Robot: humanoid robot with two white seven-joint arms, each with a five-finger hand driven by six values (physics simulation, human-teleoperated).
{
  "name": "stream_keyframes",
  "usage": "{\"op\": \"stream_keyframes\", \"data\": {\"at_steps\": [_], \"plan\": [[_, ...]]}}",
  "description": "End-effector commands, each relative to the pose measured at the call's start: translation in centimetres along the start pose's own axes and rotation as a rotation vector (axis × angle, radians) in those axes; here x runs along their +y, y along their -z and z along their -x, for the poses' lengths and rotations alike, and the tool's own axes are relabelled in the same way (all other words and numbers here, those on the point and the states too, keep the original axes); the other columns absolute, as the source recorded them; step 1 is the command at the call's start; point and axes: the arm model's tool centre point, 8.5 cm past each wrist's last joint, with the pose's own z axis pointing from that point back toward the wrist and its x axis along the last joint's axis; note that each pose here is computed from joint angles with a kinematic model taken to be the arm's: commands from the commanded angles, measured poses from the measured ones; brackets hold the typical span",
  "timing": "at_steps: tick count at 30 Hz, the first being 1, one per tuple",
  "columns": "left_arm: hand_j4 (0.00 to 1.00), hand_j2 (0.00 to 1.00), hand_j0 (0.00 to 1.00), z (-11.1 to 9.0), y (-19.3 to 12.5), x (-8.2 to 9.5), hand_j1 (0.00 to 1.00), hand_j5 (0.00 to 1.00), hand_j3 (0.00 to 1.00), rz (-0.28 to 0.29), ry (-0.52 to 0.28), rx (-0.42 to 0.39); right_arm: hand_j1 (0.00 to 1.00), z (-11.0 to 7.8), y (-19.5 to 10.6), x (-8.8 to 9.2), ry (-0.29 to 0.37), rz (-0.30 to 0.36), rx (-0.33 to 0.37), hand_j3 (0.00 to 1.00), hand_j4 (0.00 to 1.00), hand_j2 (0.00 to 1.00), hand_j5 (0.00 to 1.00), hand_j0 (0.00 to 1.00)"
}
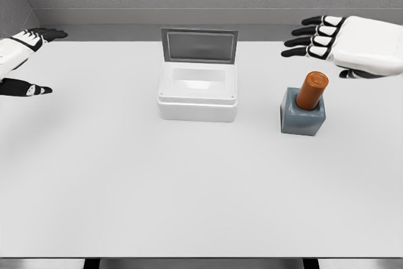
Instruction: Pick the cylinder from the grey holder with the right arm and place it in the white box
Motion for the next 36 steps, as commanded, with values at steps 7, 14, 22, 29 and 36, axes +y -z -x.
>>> {"op": "stream_keyframes", "data": {"at_steps": [7,14,22,29,36], "plan": [[1.0,1.0,1.0,-0.3,-0.1,-0.4,1.0,1.0,1.0,0.005,-0.01,-0.008,1.0,0.7,0.0,-0.3,0.001,-0.021,0.014,1.0,1.0,1.0,1.0,1.0],[1.0,1.0,1.0,-0.1,-0.7,-1.0,1.0,1.0,1.0,0.016,-0.03,0.003,1.0,2.7,2.7,1.8,0.064,-0.338,-0.007,1.0,1.0,1.0,1.0,1.0],[1.0,1.0,1.0,-1.3,0.8,-1.4,1.0,1.0,1.0,0.027,-0.632,-0.127,1.0,1.9,5.4,4.5,0.011,-0.428,-0.045,1.0,1.0,1.0,1.0,1.0],[1.0,1.0,1.0,-1.8,3.0,-1.9,1.0,1.0,1.0,0.051,-0.871,-0.094,1.0,2.8,5.7,5.4,0.022,-0.447,-0.021,1.0,1.0,1.0,1.0,1.0],[1.0,1.0,1.0,-2.3,4.8,-2.8,1.0,1.0,1.0,0.084,-0.921,-0.08,1.0,3.4,6.4,6.2,0.021,-0.464,-0.005,1.0,1.0,1.0,1.0,1.0]]}}
